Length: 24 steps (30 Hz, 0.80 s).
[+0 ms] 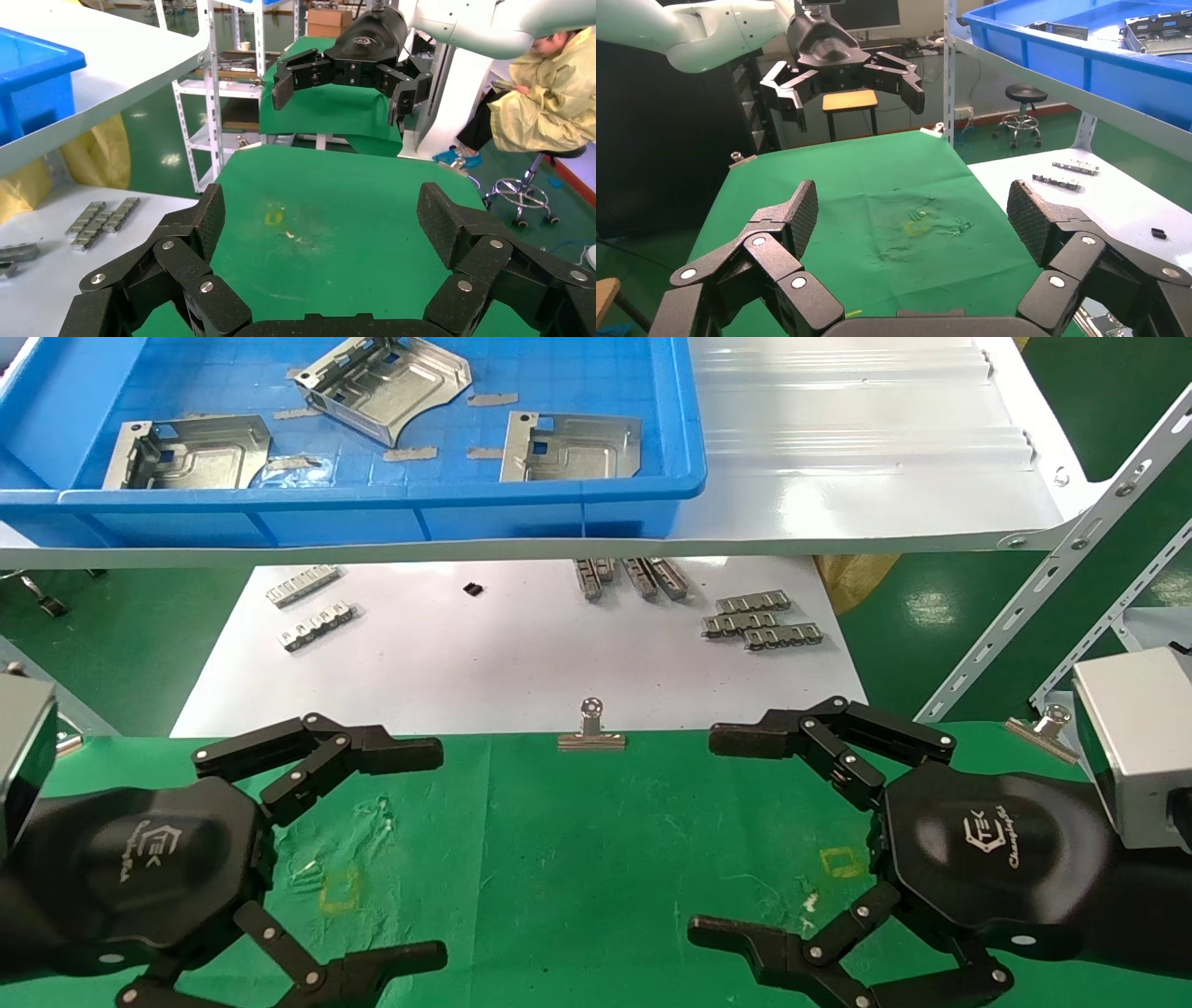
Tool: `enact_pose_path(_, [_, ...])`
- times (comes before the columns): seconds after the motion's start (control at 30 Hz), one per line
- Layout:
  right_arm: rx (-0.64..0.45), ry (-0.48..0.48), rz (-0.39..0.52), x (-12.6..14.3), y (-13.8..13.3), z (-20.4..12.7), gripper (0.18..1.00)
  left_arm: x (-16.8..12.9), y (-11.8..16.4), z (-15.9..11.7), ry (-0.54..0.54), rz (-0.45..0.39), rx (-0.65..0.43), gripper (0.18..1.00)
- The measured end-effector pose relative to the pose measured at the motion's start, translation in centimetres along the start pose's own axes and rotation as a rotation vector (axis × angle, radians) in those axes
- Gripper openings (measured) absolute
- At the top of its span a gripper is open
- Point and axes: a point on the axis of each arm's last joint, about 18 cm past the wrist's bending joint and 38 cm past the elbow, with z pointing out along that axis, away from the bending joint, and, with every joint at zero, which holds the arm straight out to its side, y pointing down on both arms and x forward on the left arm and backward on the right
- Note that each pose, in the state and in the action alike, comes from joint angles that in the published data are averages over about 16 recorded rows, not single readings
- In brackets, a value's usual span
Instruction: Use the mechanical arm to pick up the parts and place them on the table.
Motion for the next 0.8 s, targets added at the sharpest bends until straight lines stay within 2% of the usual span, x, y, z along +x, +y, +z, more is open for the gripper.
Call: enact_pose_path(0.8, [0.0, 0.0, 0.0, 0.0, 0.0, 0.0, 1.0, 0.0, 0.0, 0.0, 0.0, 0.0, 0.0, 1.001])
